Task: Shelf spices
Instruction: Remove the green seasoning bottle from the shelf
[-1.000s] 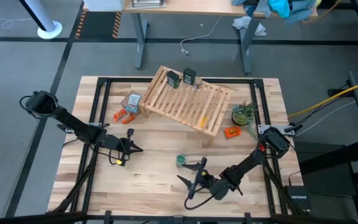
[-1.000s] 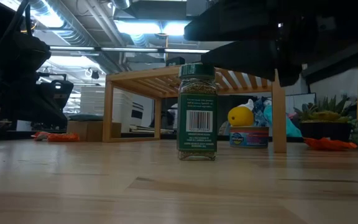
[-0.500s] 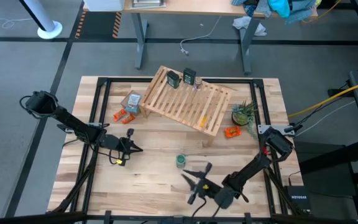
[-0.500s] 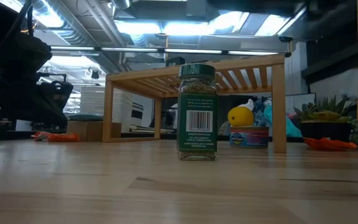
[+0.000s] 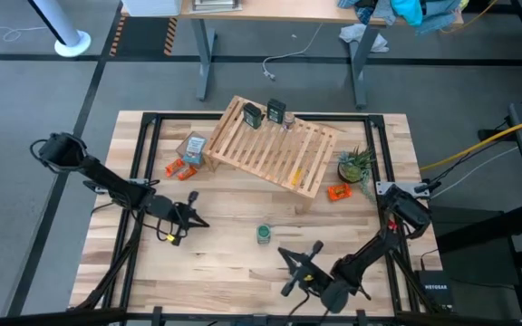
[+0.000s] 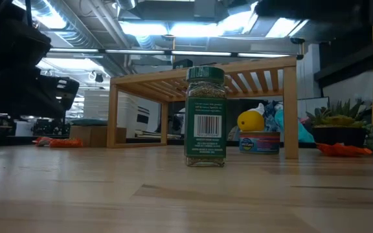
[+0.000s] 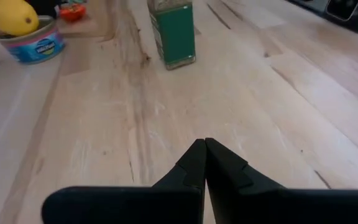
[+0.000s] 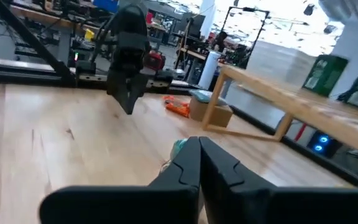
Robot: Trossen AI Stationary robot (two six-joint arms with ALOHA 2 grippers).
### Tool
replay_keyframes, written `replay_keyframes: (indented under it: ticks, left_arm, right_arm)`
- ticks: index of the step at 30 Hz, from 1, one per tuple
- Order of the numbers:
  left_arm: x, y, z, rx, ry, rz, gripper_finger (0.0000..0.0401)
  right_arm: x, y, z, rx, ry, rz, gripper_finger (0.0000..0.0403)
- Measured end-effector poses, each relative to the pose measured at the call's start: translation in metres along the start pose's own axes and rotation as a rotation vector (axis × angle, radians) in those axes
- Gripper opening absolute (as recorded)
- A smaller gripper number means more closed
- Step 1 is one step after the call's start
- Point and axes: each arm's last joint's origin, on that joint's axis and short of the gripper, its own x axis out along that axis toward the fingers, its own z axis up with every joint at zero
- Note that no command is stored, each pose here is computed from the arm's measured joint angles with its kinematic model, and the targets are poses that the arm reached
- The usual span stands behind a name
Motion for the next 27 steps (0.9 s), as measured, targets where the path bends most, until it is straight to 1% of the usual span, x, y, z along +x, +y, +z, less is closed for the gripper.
replay_keyframes:
  ticks: [4, 9, 13, 16, 20, 24, 27]
  left_arm:
    - [0.012, -0.002, 0.004, 0.016, 0.037, -0.002, 0.0001]
    - [0.036, -0.006, 0.010, 0.072, 0.074, -0.006, 0.0001]
    - [0.054, -0.009, 0.015, 0.117, 0.016, -0.002, 0.0001]
    - [0.065, -0.011, 0.018, 0.140, -0.024, 0.004, 0.0001]
    - [0.081, -0.013, 0.020, 0.150, -0.028, -0.008, 0.0001]
    - [0.095, -0.013, 0.024, 0.153, -0.036, -0.059, 0.0001]
    - [0.104, -0.010, 0.027, 0.152, -0.042, -0.055, 0.0001]
  right_arm:
    - [0.009, -0.002, -0.015, 0.000, 0.035, 0.043, 0.0003]
    - [0.010, -0.004, -0.026, -0.018, 0.060, 0.035, 0.0002]
    - [0.011, -0.006, -0.032, -0.021, 0.079, 0.027, 0.0001]
    - [0.018, -0.010, -0.040, 0.006, 0.121, 0.040, 0.0001]
    - [0.031, -0.015, -0.049, 0.034, 0.192, 0.055, 0.0001]
    - [0.043, -0.019, -0.053, 0.039, 0.249, 0.072, 0.0001]
    - [0.049, -0.021, -0.054, 0.040, 0.280, 0.092, 0.0001]
